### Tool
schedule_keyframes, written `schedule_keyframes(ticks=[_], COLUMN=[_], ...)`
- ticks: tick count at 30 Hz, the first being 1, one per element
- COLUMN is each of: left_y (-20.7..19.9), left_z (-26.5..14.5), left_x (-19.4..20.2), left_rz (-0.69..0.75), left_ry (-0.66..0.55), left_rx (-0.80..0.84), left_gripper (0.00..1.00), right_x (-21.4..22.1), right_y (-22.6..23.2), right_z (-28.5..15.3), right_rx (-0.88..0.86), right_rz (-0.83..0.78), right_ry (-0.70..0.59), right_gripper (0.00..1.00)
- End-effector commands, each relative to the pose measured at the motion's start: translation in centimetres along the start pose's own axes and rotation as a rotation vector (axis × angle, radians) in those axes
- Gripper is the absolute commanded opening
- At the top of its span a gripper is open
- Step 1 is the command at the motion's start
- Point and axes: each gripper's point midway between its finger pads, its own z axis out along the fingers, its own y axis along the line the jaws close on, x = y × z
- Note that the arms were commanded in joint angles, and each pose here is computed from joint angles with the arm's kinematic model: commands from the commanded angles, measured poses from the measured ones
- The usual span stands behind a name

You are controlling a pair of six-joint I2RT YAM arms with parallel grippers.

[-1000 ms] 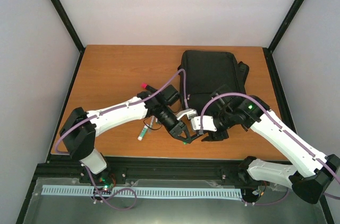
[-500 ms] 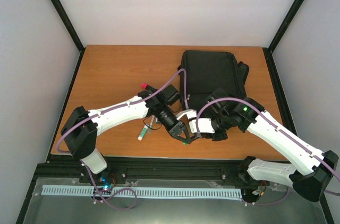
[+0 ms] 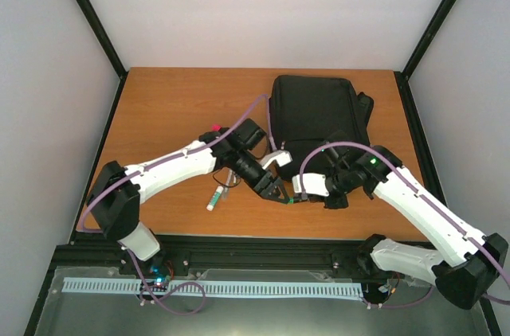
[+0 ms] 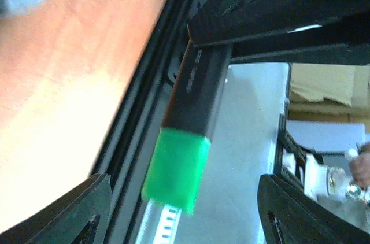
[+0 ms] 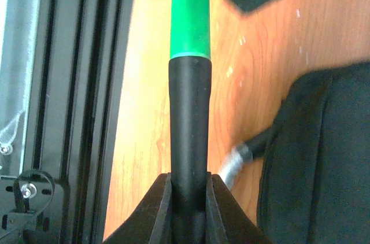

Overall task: Pack the student bag
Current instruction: Pick up the stationery from the center of the board, then place the stationery in the student bag.

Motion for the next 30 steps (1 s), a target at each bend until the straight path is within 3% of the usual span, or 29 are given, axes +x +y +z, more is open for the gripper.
schedule_keyframes(ticks=[1,6,12,18,23,30], left_y=[0.1,3.3,10.6,12.7,13.6,14.0], left_z=[-3.5,-5.4,-6.3,-5.1,-3.6,-2.0], left_x=[-4.1,-7.3,-9.2,-10.3,-10.5,-11.4], left_rz=[0.013,-0.052,-0.345,-0.462,-0.504,-0.517], left_ry=[-0.212,-0.400,-0.595,-0.703,-0.702,-0.697], left_rx=[-0.072,-0.278,-0.497,-0.430,-0.376,-0.302], left_gripper=[0.72,0.74,0.74,0.72,0.68,0.55], right_x=[2.8,5.9,10.8,14.5,16.4,17.5], right_y=[0.0,-2.7,-8.0,-10.6,-11.0,-11.0], right_z=[-0.3,-1.7,-2.6,-3.1,-1.9,-1.1], right_rx=[-0.030,-0.010,0.033,0.009,0.015,0.014], right_rz=[0.106,0.324,0.737,1.053,1.215,1.348], right_ry=[-0.003,-0.051,-0.115,-0.192,-0.138,-0.103], right_gripper=[0.03,0.03,0.03,0.03,0.03,0.03])
